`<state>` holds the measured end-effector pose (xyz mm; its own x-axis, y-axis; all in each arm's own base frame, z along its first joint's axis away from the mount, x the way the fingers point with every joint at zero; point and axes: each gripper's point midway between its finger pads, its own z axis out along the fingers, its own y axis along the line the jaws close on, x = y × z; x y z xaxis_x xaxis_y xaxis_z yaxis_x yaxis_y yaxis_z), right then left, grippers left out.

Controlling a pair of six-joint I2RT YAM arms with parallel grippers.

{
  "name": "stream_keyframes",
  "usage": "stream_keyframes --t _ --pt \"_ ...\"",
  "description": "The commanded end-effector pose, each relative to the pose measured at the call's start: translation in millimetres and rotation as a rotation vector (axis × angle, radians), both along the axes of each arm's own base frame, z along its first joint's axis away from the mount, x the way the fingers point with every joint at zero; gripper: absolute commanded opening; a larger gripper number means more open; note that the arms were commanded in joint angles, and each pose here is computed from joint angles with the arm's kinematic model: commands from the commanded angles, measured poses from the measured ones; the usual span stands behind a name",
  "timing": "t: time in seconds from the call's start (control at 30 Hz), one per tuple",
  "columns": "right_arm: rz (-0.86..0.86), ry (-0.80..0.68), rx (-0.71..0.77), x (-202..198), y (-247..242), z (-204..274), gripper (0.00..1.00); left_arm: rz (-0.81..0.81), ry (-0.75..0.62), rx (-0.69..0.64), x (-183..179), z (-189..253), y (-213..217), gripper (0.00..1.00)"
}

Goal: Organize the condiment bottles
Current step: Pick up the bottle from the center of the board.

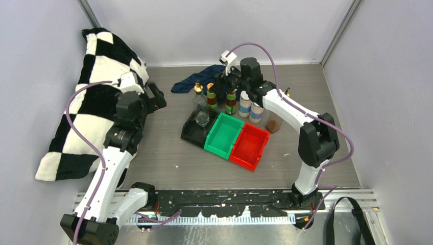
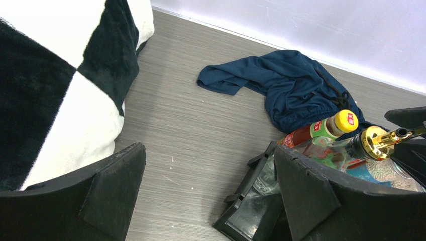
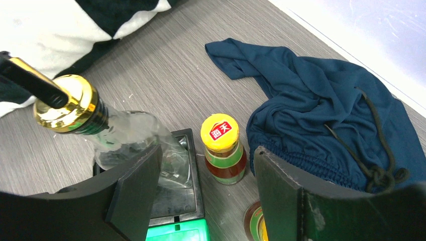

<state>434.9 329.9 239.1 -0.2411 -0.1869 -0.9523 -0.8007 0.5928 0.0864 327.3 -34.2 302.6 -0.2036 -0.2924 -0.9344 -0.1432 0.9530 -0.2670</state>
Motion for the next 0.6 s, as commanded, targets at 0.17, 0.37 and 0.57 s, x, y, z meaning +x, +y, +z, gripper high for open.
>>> stream_keyframes --t 0.17,0.37,0.57 --pt "0.005 0.012 -0.062 9.3 -0.2 26.9 0.73 0.0 -0.042 -0.03 4.9 9.3 -0.7 1.0" --pt "0.001 0.057 -0.109 14.8 -0.4 26.2 0.73 -0.001 -0.041 -0.034 5.0 8.7 -1.1 1.0" --pt "0.005 0.087 -0.142 17.1 -0.9 14.8 0.72 0.0 -0.042 -0.037 4.9 8.5 -1.0 1.0"
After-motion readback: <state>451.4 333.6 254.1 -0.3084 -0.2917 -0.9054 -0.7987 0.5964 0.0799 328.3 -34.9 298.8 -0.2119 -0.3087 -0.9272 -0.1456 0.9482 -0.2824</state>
